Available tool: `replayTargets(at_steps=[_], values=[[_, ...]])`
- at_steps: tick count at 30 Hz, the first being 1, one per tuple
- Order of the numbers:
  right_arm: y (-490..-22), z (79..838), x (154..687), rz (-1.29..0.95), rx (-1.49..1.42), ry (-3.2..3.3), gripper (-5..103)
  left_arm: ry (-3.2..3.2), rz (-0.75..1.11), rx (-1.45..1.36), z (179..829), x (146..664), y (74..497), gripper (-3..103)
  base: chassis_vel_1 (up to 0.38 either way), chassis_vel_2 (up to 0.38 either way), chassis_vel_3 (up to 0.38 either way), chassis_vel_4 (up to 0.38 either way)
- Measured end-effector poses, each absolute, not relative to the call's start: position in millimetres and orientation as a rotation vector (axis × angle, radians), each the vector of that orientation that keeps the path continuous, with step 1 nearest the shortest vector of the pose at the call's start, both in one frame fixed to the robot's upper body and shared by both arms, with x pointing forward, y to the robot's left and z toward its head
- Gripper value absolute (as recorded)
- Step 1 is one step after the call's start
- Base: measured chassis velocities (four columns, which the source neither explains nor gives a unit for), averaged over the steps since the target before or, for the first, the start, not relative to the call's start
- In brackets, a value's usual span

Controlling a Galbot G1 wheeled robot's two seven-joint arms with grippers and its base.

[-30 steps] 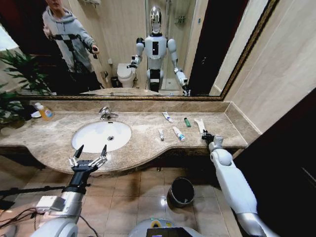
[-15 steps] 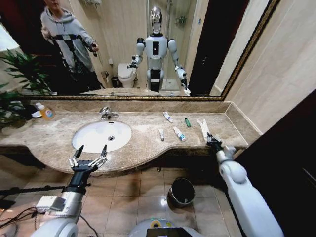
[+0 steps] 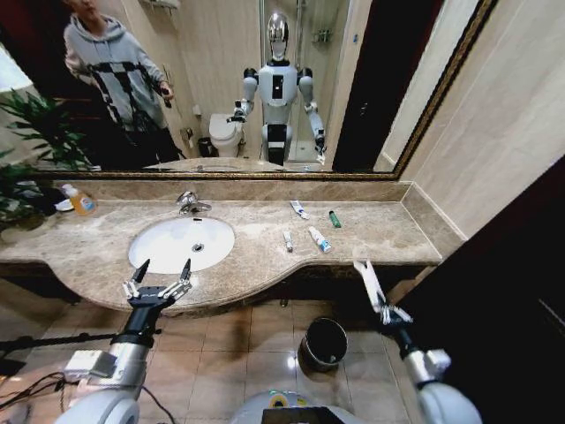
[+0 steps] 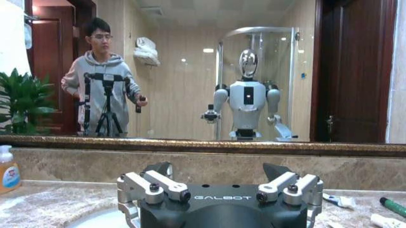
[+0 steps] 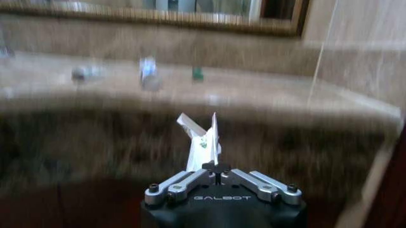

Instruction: Pick up the trash from the sink and place it in the trash bin.

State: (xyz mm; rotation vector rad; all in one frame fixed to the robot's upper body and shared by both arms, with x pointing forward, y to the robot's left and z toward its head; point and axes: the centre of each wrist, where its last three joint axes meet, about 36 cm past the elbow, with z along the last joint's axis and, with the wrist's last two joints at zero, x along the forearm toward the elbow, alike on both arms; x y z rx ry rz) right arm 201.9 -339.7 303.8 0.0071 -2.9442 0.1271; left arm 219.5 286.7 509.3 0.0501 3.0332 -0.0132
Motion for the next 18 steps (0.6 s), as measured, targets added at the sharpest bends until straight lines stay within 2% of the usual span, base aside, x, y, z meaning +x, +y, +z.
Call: replayTargets(at_steps=[9, 18], values=[[-319, 214, 188, 0.081, 0.01, -2.676, 0, 3.033, -0.013, 0.05, 509, 219, 287, 100, 0.0, 0.0, 0.0, 0.0], [-302, 134, 214, 0.186, 0.101, -2.472, 0, 3.033, -0.013, 0.05, 509, 219, 287, 100, 0.0, 0.0, 0.0, 0.0]])
